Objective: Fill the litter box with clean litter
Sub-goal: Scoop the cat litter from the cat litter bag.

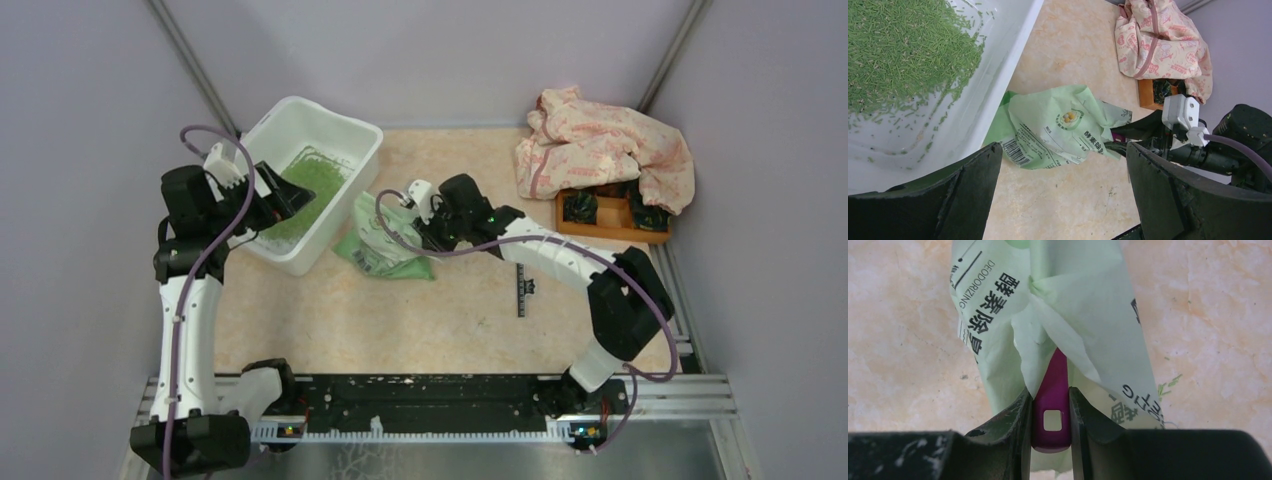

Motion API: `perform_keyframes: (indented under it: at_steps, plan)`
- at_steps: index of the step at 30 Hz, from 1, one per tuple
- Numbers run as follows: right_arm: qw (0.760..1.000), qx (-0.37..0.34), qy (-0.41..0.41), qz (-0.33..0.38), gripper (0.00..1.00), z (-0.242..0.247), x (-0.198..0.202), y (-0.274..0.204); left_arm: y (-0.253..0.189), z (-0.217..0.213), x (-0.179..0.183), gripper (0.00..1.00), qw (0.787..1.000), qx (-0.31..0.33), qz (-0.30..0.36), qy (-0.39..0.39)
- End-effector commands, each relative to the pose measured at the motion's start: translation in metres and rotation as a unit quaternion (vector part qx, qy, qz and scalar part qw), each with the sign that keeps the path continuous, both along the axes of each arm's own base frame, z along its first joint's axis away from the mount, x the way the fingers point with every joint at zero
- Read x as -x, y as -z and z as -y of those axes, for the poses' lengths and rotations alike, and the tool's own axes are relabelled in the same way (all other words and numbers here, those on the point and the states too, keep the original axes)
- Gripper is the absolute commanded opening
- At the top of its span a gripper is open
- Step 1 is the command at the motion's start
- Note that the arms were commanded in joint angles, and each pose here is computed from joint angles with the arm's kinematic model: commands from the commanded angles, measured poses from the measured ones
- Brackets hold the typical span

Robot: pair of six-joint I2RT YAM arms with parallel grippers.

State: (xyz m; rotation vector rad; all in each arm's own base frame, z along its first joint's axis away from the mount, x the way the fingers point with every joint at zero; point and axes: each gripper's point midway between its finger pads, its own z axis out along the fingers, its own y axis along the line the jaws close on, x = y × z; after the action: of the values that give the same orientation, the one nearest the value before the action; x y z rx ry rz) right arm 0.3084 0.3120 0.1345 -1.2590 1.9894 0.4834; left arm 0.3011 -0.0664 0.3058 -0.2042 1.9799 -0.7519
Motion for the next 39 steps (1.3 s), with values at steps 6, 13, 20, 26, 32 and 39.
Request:
perform_keyframes:
  at_steps: [6,13,20,26,32,39]
  plan:
    - [0.974,-0.185,0.034,0.128,0.00,0.000,0.014,-0.080,-0.029,0.001,0.010,0.99,0.999,-0.004,0.032,-0.004]
    - [0.965,-0.213,0.058,0.145,0.00,0.017,0.027,-0.096,-0.038,0.002,0.014,0.99,0.999,-0.005,0.038,-0.003]
    - [0.962,-0.197,0.100,0.158,0.00,0.045,0.033,-0.101,-0.042,0.003,0.019,0.99,0.999,-0.006,0.043,0.000]
    - [0.953,-0.196,0.150,0.175,0.00,0.074,0.040,-0.111,-0.042,0.004,0.021,0.99,0.999,-0.008,0.045,0.001]
    - [0.950,-0.180,0.188,0.171,0.00,0.100,0.050,-0.109,-0.041,0.004,0.020,0.99,0.999,-0.007,0.045,0.003]
    - [0.949,-0.181,0.204,0.157,0.00,0.114,0.063,-0.110,-0.042,0.005,0.020,0.99,0.999,-0.004,0.048,0.006]
